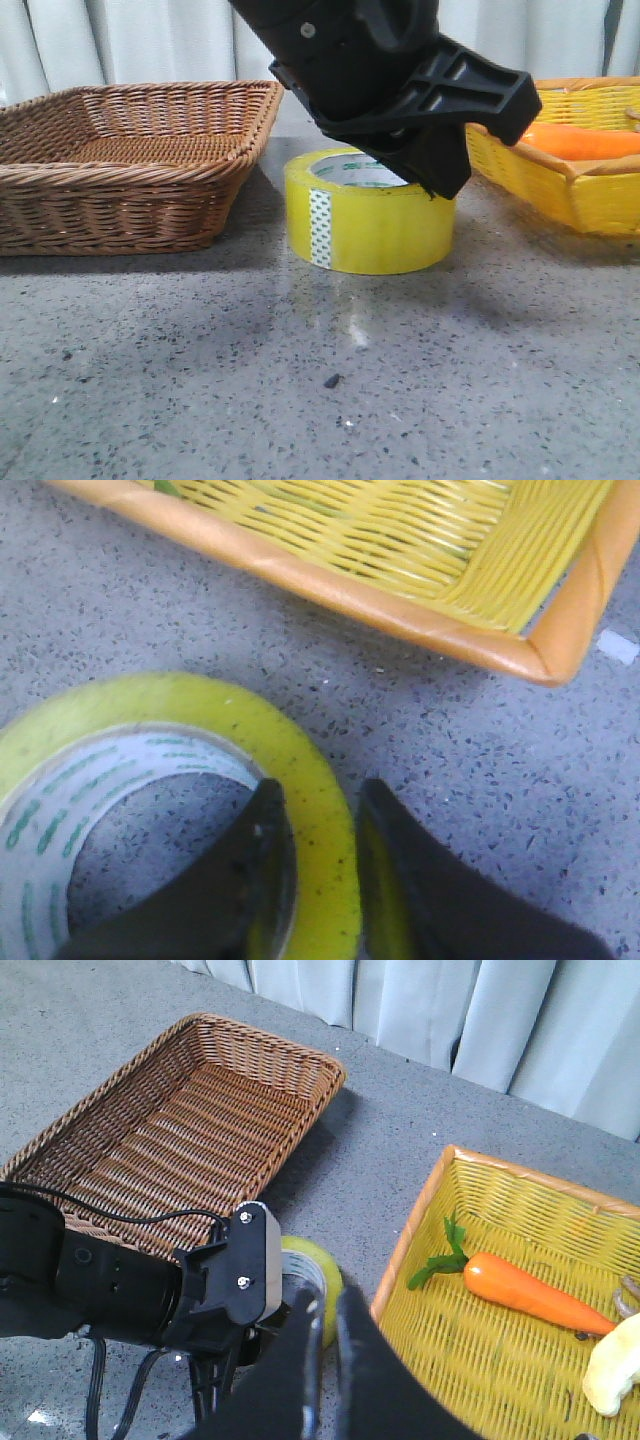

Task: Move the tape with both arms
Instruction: 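Lift the tape roll with the left gripper toward the brown basket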

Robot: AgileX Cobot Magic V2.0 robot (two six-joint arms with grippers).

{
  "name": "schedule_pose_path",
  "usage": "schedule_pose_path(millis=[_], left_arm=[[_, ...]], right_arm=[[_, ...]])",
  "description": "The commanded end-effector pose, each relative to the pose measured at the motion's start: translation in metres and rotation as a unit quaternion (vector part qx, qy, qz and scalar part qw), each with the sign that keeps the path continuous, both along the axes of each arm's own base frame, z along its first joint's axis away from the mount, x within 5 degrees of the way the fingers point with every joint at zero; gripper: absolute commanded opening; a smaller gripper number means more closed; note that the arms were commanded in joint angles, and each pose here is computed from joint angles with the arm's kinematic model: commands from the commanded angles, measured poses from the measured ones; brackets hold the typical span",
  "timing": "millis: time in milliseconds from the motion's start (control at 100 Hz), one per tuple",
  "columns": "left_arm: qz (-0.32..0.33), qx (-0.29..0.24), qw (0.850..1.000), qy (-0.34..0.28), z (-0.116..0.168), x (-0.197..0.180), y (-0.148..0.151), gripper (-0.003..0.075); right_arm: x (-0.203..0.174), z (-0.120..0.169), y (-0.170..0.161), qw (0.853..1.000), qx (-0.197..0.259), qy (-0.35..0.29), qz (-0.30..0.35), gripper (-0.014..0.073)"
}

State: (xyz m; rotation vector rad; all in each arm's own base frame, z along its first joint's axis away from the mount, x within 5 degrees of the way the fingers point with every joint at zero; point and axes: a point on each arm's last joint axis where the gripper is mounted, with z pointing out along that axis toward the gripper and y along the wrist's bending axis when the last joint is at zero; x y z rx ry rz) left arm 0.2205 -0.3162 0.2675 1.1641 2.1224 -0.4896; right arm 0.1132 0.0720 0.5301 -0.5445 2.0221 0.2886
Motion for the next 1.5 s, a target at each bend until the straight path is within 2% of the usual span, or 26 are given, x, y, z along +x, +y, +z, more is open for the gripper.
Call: schedule_pose_path(millis=[0, 100, 320, 510, 890, 1120, 1290, 1490], left_arm=[[0.002, -0.045, 0.999, -0.022, 0.025, -0.003, -0.001, 0.0032], [0.002, -0.045, 0.999, -0.022, 0.025, -0.003, -0.001, -0.0022], [0.002, -0.051, 0.998, -0.026, 0.031, -0.003, -0.001, -0.0021], [-0.001, -0.062, 0.997, -0.034, 0.049, -0.002, -0.003, -0.0021], [-0.015, -0.035, 0.998, -0.056, 0.082, 0.0, -0.002, -0.0021], [-0.011, -0.007, 0.995, -0.096, 0.105, 0.004, 0.003, -0.0021], [0.028, -0.015, 0.992, -0.124, 0.134, 0.014, 0.025, -0.0021], [0.108, -0.024, 0.986, -0.122, 0.158, 0.034, 0.078, -0.0021]], right_arm=[[-0.005, 0.009, -0.006, 1.0, 0.012, -0.023, -0.006, -0.0074], [-0.005, 0.009, -0.006, 1.0, 0.012, -0.023, -0.006, -0.0074], [-0.005, 0.009, -0.006, 1.0, 0.012, -0.023, -0.006, -0.0074], [-0.005, 0.009, -0.006, 1.0, 0.012, -0.023, -0.006, -0.0074], [-0.005, 0.009, -0.006, 1.0, 0.011, -0.023, -0.006, -0.0074], [-0.005, 0.009, -0.006, 1.0, 0.011, -0.024, -0.006, -0.0074], [-0.005, 0.009, -0.006, 1.0, 0.011, -0.024, -0.006, -0.0074], [-0.005, 0.009, -0.006, 1.0, 0.011, -0.024, -0.006, -0.0074]])
